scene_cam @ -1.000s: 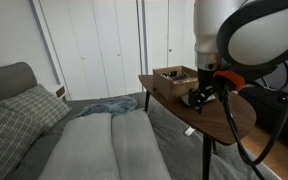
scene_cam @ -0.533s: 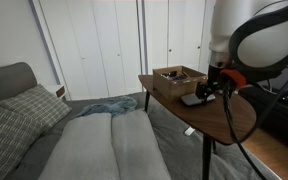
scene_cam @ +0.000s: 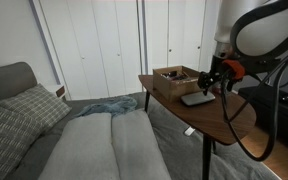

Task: Move the green marker from the box to the container

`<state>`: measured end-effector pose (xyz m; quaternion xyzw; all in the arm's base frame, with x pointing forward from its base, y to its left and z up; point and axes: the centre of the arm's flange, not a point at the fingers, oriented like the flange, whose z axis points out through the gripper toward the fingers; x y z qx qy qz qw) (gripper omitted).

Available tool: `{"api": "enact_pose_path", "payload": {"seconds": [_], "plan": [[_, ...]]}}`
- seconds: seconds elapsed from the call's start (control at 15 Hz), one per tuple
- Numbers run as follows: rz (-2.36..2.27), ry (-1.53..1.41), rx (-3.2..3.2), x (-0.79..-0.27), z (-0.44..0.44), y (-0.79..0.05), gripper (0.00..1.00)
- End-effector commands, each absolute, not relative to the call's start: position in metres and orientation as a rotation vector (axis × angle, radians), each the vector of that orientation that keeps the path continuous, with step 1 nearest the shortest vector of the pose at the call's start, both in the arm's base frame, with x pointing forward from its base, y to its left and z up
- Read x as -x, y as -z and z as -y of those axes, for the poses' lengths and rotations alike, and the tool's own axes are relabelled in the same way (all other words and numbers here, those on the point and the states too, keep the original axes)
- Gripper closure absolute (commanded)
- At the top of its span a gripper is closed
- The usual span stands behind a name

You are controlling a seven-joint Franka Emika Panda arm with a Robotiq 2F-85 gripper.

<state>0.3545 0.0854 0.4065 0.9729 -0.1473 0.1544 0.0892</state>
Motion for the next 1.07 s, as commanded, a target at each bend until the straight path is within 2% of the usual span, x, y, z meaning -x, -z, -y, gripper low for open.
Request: {"api": "enact_pose_path", "payload": {"seconds": [0.0, 0.13, 0.53, 0.73, 1.0], "plan": [[0.438, -0.459, -2.894, -0.354, -0.085, -0.406, 0.0], [0.435, -0.497, -2.916, -0.36, -0.092, -0.418, 0.0], [0.397, -0.572, -2.974, -0.379, -0.082, -0.545, 0.0], [0.258, -0.629, -3.044, -0.419, -0.044, -0.583, 0.0], [-0.016, -0.592, -3.095, -0.473, -0.015, -0.585, 0.0]]}}
